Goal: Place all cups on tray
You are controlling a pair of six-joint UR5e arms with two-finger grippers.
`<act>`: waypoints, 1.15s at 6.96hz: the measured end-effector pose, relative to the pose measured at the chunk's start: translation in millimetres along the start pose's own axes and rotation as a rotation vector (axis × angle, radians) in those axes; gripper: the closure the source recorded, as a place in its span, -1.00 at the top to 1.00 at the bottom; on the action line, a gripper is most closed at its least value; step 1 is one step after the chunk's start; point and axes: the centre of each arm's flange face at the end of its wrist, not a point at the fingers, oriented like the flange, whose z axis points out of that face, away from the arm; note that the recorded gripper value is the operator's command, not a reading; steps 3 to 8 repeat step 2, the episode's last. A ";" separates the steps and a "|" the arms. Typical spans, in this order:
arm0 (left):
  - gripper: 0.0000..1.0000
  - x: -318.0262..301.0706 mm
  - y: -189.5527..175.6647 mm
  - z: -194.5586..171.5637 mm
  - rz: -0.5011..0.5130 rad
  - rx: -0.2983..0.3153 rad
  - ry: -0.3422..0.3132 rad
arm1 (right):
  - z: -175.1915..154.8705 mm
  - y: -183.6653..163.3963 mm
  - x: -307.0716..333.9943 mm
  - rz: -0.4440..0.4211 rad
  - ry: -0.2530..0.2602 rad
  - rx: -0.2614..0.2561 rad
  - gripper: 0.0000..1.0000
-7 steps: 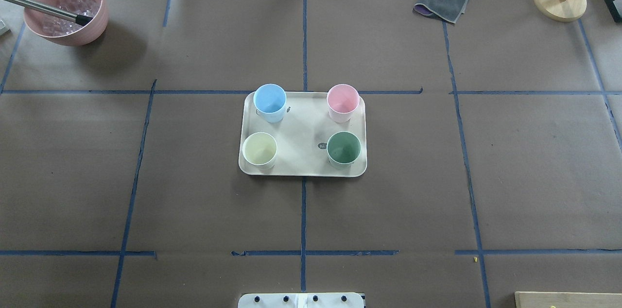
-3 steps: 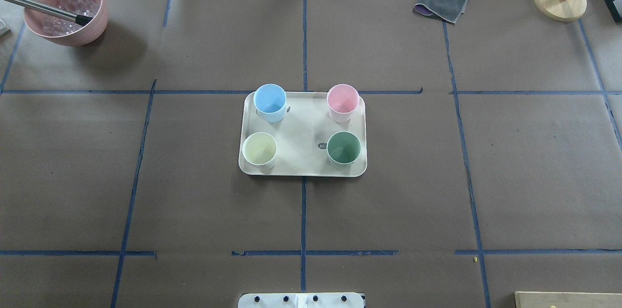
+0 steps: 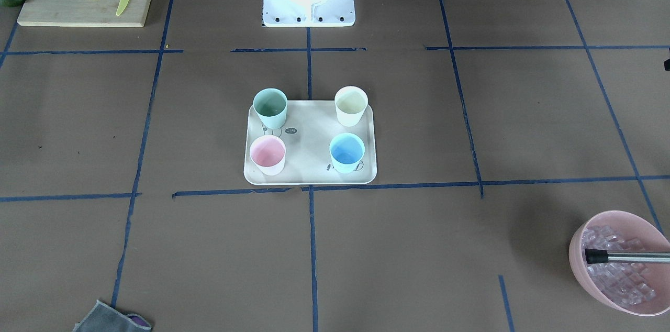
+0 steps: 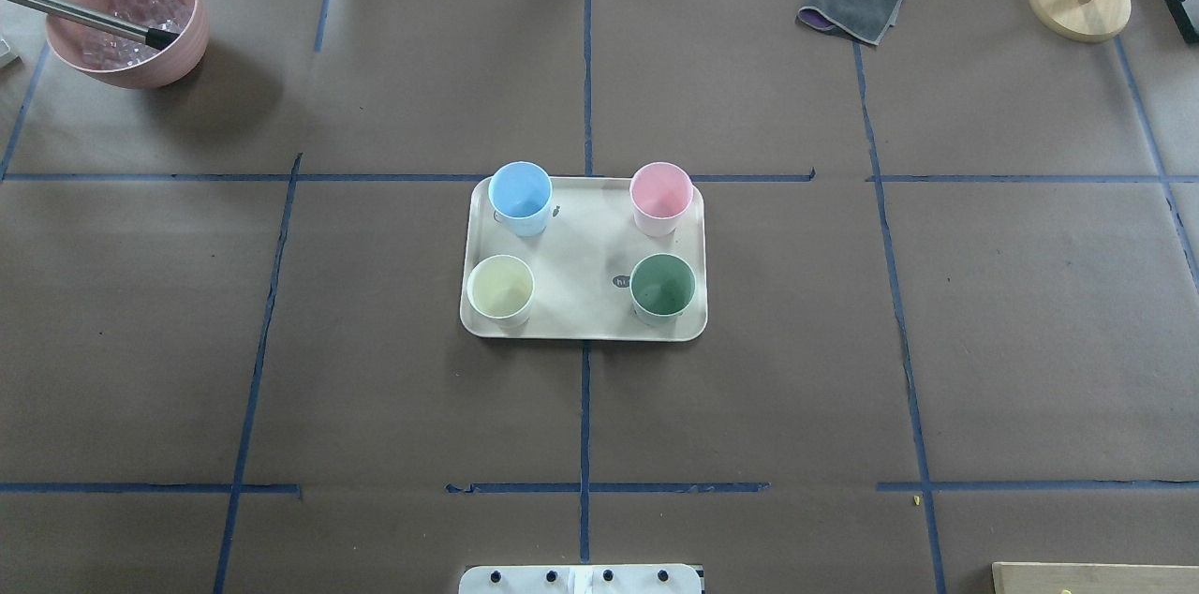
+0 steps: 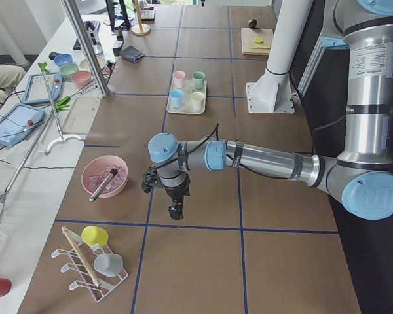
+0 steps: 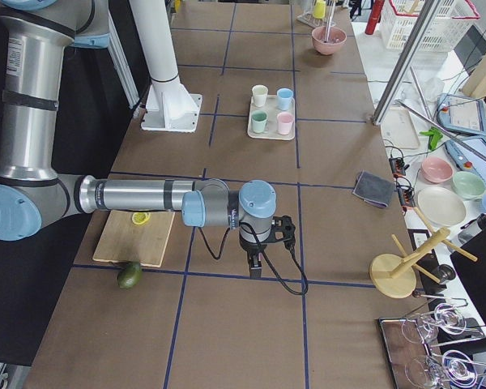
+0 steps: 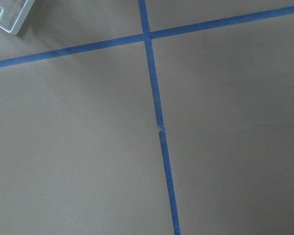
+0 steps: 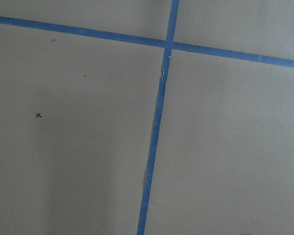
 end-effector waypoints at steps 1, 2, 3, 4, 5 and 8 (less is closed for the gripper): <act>0.99 -0.2 0.9 0.4 -0.001 -0.001 0.000 | 0.0 0.3 0.0 0.000 0.000 0.000 0.99; 0.99 -0.4 1.7 0.7 -0.002 -0.002 0.000 | 0.0 0.4 0.0 0.000 0.000 0.000 0.99; 0.99 -0.4 1.7 0.7 -0.002 -0.002 0.000 | 0.0 0.4 0.0 0.000 0.000 0.000 0.99; 0.99 -0.4 1.7 0.7 -0.002 -0.002 0.000 | 0.0 0.4 0.0 0.000 0.000 0.000 0.99; 0.99 -0.4 1.7 0.7 -0.002 -0.002 0.000 | 0.0 0.4 0.0 0.000 0.000 0.000 0.99; 0.99 -0.4 1.7 0.7 -0.002 -0.002 0.000 | 0.0 0.4 0.0 0.000 0.000 0.000 0.99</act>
